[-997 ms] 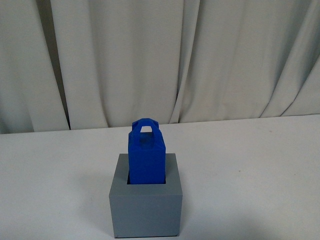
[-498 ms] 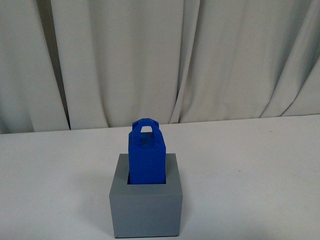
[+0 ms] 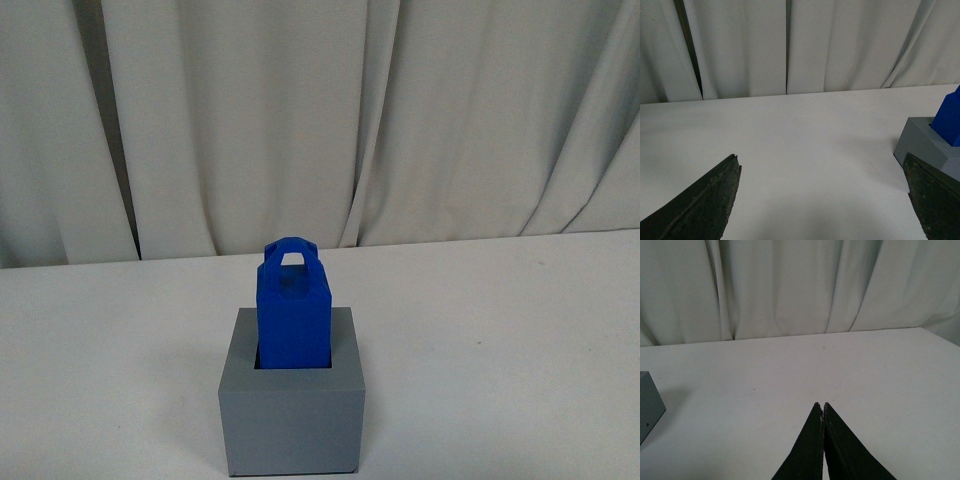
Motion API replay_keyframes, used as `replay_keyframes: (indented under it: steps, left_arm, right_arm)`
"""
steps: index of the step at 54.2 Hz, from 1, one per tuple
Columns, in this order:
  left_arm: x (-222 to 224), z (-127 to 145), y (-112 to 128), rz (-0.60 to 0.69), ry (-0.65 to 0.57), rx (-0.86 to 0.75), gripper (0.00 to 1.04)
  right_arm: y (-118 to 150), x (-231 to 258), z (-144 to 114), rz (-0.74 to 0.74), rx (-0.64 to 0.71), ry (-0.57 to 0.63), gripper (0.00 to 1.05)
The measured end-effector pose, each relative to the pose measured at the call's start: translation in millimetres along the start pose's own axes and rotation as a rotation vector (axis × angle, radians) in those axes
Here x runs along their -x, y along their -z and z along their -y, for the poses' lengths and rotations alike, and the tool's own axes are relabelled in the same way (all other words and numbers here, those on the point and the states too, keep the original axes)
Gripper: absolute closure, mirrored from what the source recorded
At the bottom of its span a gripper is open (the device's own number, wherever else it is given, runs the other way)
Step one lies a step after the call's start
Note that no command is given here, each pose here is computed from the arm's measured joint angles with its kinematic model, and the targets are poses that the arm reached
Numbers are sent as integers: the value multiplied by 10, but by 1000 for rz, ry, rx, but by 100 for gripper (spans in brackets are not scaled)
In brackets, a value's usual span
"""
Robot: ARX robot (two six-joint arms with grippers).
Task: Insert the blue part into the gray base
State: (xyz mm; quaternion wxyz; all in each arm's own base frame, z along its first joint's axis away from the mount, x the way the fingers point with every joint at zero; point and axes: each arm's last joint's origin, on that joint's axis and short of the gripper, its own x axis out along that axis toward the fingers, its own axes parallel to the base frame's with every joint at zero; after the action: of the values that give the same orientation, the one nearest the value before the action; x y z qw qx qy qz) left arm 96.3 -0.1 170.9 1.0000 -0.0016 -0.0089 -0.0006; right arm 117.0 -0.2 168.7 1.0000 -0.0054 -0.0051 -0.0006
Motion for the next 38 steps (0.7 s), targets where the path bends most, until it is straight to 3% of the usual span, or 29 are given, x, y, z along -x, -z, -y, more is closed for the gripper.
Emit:
replay_keyframes:
  steps: [38]
  left_arm:
    - [0, 0, 0, 0, 0, 0, 6]
  right_arm:
    - [30, 192, -1, -6, 0, -2, 102]
